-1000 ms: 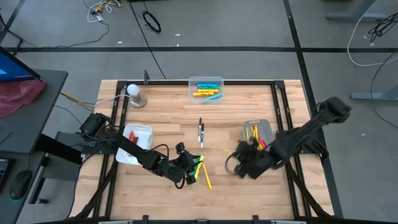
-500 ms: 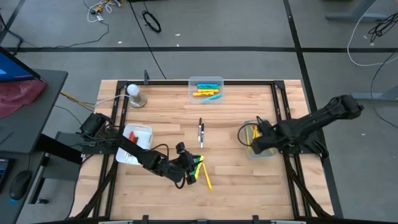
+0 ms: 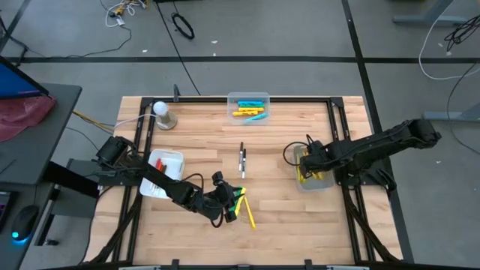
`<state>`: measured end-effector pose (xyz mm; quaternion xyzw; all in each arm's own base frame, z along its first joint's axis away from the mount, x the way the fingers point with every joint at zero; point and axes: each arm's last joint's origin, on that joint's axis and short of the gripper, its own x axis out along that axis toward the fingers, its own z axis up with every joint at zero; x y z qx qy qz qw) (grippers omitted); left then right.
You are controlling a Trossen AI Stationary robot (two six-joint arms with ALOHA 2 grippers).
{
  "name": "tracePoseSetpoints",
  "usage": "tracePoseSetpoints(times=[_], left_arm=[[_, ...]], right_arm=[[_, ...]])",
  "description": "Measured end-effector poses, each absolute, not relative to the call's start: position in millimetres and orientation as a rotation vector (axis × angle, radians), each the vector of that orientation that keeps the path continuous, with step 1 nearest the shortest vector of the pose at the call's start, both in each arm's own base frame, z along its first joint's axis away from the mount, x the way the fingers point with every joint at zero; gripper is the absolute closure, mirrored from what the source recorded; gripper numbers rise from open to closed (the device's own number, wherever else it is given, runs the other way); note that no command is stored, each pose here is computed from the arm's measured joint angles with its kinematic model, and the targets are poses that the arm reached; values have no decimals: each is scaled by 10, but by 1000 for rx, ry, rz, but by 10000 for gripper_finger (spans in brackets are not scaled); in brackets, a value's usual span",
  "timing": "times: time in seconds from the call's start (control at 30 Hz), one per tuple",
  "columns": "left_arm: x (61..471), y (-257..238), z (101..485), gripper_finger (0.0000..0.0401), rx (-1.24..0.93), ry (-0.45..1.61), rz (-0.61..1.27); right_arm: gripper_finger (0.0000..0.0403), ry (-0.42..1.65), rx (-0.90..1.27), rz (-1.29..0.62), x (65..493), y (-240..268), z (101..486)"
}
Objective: Pick & Place Markers
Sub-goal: Put the green highlighter pen into the transparent bin
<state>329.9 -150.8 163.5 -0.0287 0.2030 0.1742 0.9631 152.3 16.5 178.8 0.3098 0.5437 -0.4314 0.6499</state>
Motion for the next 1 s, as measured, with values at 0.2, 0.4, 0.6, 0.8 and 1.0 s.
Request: tracePoseSetpoints(times=[0.2, 0.4, 0.6, 0.8, 1.0], left_arm=[[3299, -1508, 1635, 305, -59, 411, 353], [3299, -1508, 1635, 305, -70, 409, 355], [3296, -1496, 1640, 305, -130, 378, 412], [3327, -1356, 1640, 305, -200, 317, 562], [3472, -994, 1604, 305, -347, 378, 545]], right_arm=[[255, 1197, 618, -890, 1608, 174, 1865], [220, 1067, 525, -732, 1785, 333, 2132], [216, 792, 442, -457, 1996, 722, 2505], [216, 369, 307, -174, 2173, 1237, 2699], [215, 215, 196, -6, 2245, 1560, 2449]])
